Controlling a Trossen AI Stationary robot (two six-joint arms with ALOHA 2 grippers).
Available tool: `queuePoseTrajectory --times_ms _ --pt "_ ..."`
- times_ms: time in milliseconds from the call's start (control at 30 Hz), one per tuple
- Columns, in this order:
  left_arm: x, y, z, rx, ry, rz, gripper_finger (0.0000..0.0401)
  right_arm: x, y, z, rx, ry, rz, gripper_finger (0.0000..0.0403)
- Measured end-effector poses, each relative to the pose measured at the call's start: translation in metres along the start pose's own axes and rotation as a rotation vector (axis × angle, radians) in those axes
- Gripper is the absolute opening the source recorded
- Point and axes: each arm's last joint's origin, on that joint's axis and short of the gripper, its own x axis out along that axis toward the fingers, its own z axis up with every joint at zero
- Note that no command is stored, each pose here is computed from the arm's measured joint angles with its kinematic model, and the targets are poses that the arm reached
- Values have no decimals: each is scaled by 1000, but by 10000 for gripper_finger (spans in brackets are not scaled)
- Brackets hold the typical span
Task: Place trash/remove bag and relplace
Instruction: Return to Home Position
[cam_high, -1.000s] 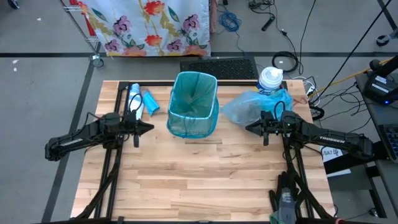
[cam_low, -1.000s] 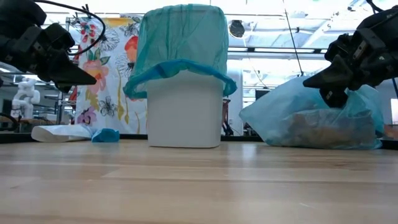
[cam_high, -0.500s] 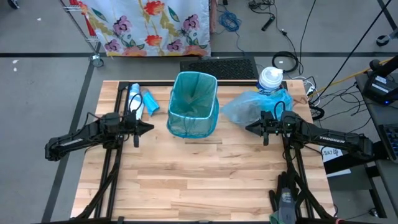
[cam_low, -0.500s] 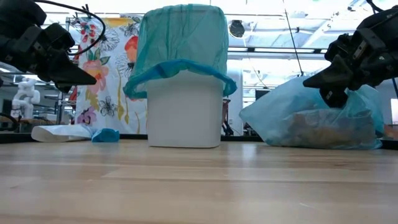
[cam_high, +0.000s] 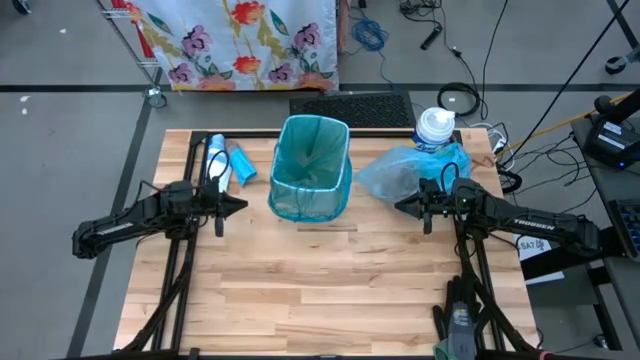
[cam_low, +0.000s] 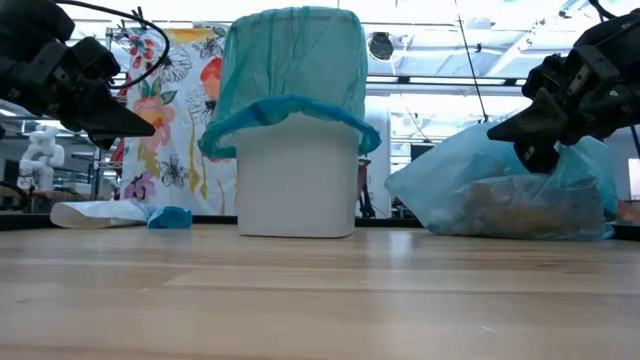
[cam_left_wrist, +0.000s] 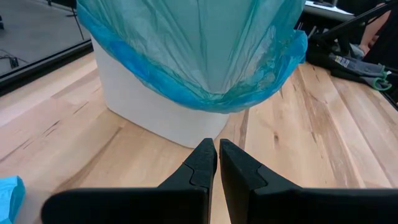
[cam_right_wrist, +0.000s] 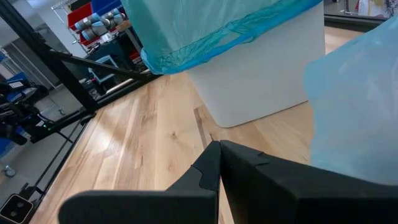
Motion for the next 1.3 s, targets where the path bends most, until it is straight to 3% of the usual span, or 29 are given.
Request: queuePoseTrajectory --times_ms 633,900,1300 --pt "0 0 0 0 0 0 27 0 1 0 -1 2 5 2" --pt "0 0 0 0 -1 -1 27 -1 22 -6 -49 39 195 2" --pt "0 0 0 0 0 0 27 -1 25 -8 -55 61 228 2"
